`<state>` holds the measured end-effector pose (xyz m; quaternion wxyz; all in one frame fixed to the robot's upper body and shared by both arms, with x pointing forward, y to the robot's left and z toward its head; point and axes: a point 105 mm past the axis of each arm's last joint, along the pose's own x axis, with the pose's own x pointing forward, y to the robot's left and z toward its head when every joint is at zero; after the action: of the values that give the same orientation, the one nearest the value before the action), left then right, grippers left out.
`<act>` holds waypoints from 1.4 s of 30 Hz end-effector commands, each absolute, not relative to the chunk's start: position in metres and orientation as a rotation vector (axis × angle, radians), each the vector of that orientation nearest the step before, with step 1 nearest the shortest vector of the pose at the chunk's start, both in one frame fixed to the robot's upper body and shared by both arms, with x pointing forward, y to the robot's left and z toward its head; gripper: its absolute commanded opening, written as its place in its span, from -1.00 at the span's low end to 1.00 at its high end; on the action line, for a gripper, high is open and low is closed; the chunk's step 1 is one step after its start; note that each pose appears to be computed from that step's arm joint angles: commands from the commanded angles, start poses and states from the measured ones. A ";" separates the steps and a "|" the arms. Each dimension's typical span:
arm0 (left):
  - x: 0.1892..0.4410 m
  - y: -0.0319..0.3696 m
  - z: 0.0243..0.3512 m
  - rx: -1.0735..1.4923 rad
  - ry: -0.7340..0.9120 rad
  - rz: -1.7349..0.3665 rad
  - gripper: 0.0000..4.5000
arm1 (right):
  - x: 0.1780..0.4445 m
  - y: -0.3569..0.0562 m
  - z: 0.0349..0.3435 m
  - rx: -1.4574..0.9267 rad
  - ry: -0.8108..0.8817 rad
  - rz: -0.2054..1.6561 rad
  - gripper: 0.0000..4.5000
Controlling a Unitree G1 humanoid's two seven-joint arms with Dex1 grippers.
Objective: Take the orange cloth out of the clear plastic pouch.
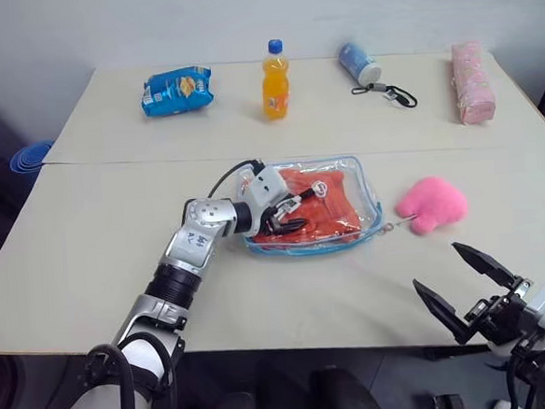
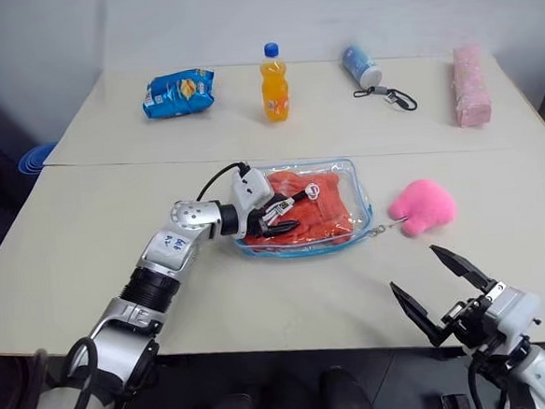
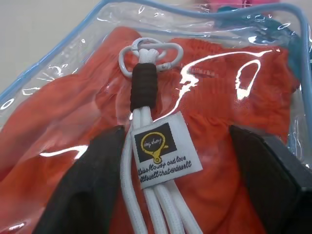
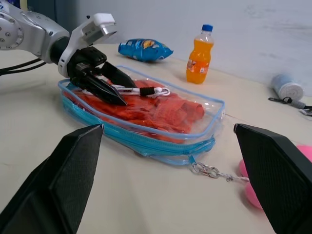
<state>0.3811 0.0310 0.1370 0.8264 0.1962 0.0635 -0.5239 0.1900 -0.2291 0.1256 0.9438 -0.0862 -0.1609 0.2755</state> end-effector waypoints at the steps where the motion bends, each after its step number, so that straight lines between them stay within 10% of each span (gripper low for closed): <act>1: 0.373 0.024 0.144 0.425 0.098 -1.171 -0.10 | 0.184 -0.229 0.123 -0.195 -0.348 0.560 1.00; 7: 0.381 0.041 0.168 0.216 0.005 -1.071 -0.95 | 0.180 -0.228 0.116 -0.195 -0.348 0.558 1.00; 13: 0.383 0.115 0.201 0.036 -0.216 -0.820 -0.99 | 0.184 -0.212 0.125 -0.197 -0.389 0.657 1.00; 24: 0.334 0.321 0.141 0.146 0.055 -0.094 -0.99 | 0.224 -0.151 0.161 -0.333 -0.516 0.945 1.00; 39: 0.306 0.284 0.186 0.336 -0.010 -0.604 0.90 | 0.221 -0.200 0.164 -0.369 -0.362 0.812 1.00; 42: 0.304 0.266 0.192 0.400 -0.025 -0.754 0.90 | 0.211 -0.206 0.163 -0.386 -0.331 0.812 1.00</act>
<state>0.3073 0.2779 0.1837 0.9298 0.1725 0.0071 -0.3252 0.2169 -0.2081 0.1478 0.8969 -0.1727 -0.1359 0.3838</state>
